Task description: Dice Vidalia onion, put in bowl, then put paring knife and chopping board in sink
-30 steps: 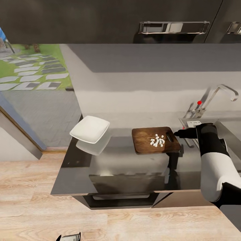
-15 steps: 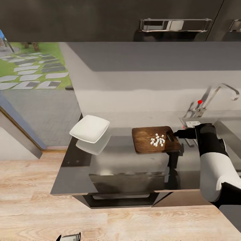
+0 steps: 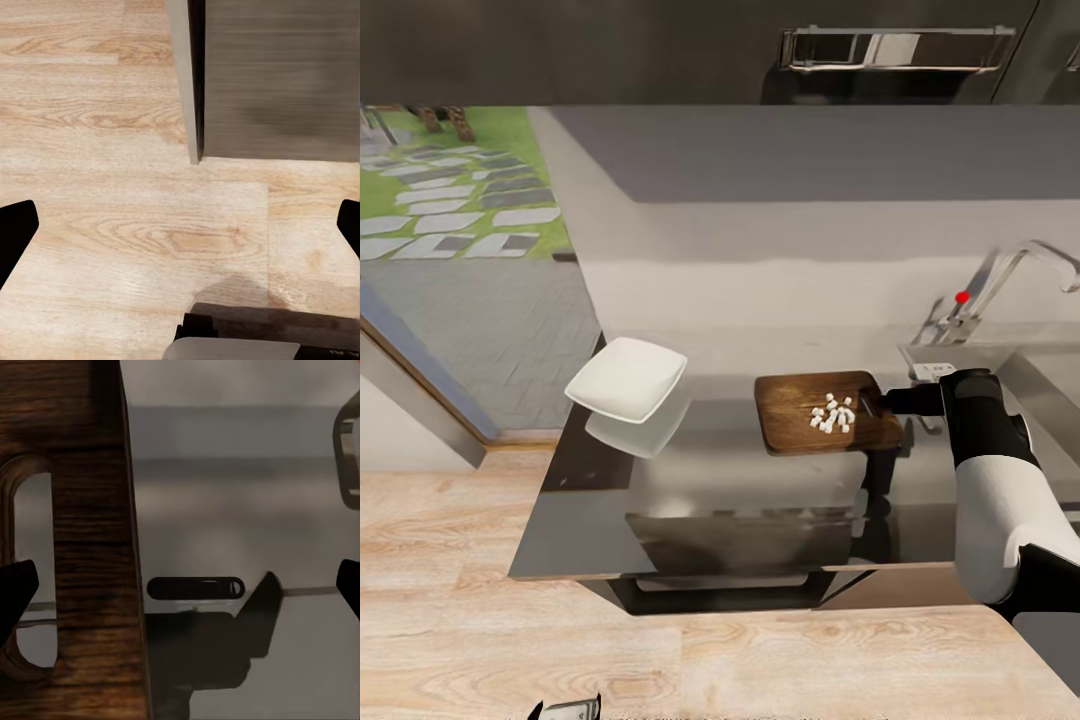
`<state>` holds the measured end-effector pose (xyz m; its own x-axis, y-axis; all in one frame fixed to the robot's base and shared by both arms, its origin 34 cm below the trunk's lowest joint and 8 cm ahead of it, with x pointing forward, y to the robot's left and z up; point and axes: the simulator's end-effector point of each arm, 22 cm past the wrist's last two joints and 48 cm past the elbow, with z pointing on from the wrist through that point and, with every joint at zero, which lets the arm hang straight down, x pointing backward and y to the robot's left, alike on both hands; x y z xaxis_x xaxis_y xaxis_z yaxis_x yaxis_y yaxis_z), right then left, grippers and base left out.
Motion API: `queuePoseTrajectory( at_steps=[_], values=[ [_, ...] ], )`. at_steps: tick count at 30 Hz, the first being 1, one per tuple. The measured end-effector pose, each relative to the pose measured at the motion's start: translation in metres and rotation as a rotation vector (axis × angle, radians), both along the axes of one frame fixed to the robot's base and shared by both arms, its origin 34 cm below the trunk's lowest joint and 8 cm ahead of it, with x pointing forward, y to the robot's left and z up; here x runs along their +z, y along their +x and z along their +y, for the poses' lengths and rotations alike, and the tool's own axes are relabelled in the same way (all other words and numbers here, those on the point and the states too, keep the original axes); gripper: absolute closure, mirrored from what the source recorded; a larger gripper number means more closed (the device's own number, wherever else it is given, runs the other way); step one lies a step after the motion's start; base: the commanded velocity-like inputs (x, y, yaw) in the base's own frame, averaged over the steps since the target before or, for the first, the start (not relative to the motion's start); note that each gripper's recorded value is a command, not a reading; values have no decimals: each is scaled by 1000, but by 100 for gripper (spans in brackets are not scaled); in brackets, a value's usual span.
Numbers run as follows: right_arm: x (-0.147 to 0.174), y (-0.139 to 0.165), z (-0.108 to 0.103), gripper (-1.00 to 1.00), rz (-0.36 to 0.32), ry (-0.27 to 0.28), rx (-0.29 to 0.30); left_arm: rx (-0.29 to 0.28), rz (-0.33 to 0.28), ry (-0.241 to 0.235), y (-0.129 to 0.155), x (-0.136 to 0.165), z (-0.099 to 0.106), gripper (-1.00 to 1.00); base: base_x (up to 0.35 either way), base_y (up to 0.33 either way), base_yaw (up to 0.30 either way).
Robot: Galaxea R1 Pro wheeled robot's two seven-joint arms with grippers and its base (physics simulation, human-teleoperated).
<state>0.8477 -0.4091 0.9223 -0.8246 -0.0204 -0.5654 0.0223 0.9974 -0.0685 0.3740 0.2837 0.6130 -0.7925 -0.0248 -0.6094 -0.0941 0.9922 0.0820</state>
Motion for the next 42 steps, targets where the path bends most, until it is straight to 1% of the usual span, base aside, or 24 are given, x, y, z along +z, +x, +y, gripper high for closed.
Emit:
queuePoseTrajectory(
  at_steps=[17,22,26,31,37,38,39,42],
  values=[
    [-9,-1,-1,-100,12,-1,-1,0,12,0,-5,-3,0,-100,0,0,0],
    [-18,-4,2,-100,31,6,3,0,18,0,-7,-4,0,-100,0,0,0],
    [-19,-4,5,-100,30,13,3,0,17,0,-7,-4,0,-100,0,0,0],
    [-19,-3,6,-100,31,11,5,0,17,0,-7,-4,0,-100,0,0,0],
    [-18,-3,3,-100,32,-9,5,0,17,0,-7,-4,0,-100,0,0,0],
    [-18,-4,3,100,32,-8,4,0,17,0,-7,-4,0,-100,0,0,0],
    [-18,-4,5,100,32,2,3,0,17,0,-7,-4,0,-100,0,0,0],
    [-19,-4,5,100,33,4,3,0,17,0,-7,-4,0,-100,0,0,0]
  ],
)
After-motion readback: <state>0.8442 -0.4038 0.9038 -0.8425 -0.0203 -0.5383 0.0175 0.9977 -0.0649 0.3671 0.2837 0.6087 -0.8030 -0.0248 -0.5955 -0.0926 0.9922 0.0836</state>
